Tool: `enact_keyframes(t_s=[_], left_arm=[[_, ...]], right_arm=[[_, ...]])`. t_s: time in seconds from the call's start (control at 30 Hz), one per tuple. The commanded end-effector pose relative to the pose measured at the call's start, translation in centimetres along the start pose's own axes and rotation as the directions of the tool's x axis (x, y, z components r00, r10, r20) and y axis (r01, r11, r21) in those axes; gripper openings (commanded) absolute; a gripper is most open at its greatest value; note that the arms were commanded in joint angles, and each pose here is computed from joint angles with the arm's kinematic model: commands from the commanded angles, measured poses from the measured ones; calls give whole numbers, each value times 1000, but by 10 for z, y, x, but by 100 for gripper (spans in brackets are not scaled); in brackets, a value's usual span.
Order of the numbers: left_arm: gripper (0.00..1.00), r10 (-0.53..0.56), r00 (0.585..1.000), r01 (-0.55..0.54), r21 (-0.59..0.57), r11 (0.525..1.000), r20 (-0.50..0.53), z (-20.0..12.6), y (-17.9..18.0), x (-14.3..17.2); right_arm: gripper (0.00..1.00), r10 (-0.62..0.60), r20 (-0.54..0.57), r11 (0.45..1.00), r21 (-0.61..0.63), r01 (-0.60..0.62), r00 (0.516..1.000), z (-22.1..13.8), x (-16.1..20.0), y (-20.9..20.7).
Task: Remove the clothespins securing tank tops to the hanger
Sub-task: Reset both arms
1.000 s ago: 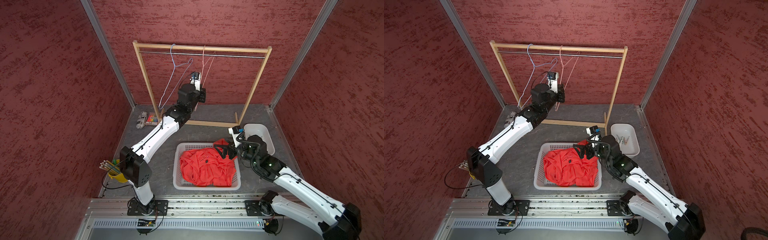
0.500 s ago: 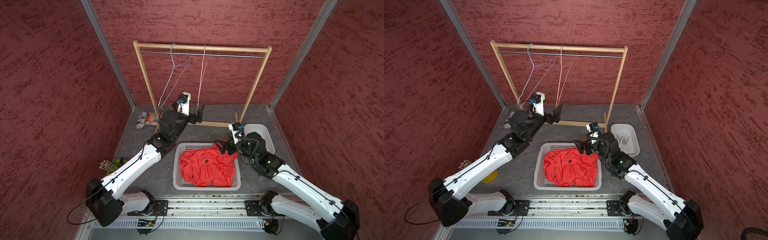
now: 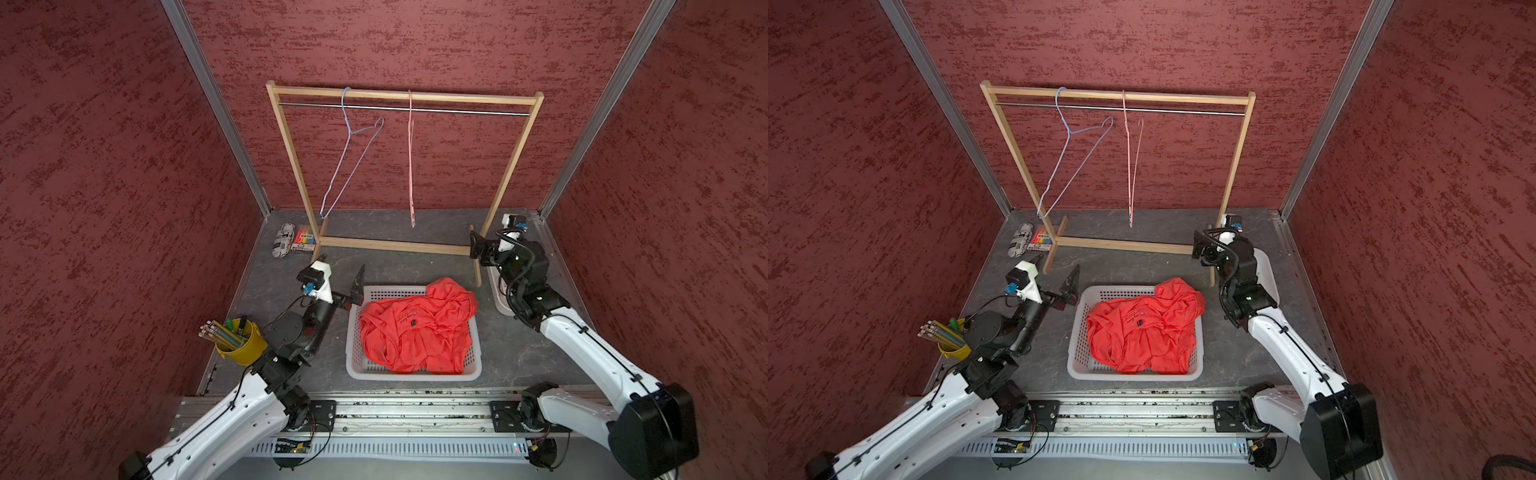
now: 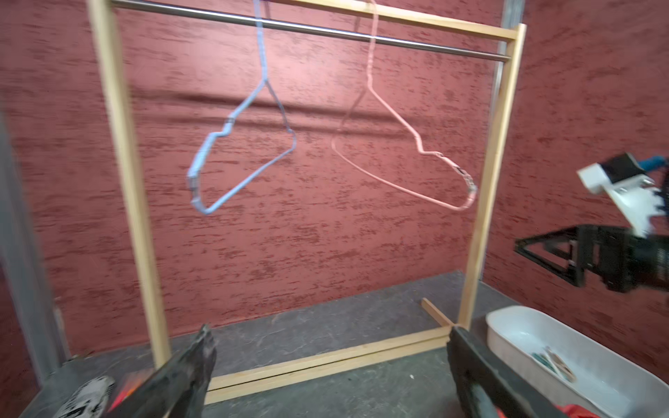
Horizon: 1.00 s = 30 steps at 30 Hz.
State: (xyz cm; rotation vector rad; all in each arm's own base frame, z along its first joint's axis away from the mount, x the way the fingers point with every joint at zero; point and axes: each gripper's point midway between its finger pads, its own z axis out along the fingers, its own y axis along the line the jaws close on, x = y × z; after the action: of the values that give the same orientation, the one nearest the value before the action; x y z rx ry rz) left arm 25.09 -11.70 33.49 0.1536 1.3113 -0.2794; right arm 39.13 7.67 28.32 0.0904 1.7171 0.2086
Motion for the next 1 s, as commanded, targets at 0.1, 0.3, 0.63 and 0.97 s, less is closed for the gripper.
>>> enact_keyframes(t_s=[0.1,0.3,0.63,0.97], left_arm=[[100,48,996,-17,-361,932,78,-37,81,38],[100,47,993,-100,-553,827,-110,-52,136,92],[100,-60,978,-54,-516,855,-202,1,182,164],[100,-49,899,-128,-366,922,-436,45,168,228]], right_arm=[[99,-55,161,929,370,-8,985,-20,18,-102],[99,-160,241,873,488,23,957,-46,46,-135],[99,-114,203,934,355,35,972,-19,96,-138],[99,-126,190,953,295,66,974,-17,106,-132]])
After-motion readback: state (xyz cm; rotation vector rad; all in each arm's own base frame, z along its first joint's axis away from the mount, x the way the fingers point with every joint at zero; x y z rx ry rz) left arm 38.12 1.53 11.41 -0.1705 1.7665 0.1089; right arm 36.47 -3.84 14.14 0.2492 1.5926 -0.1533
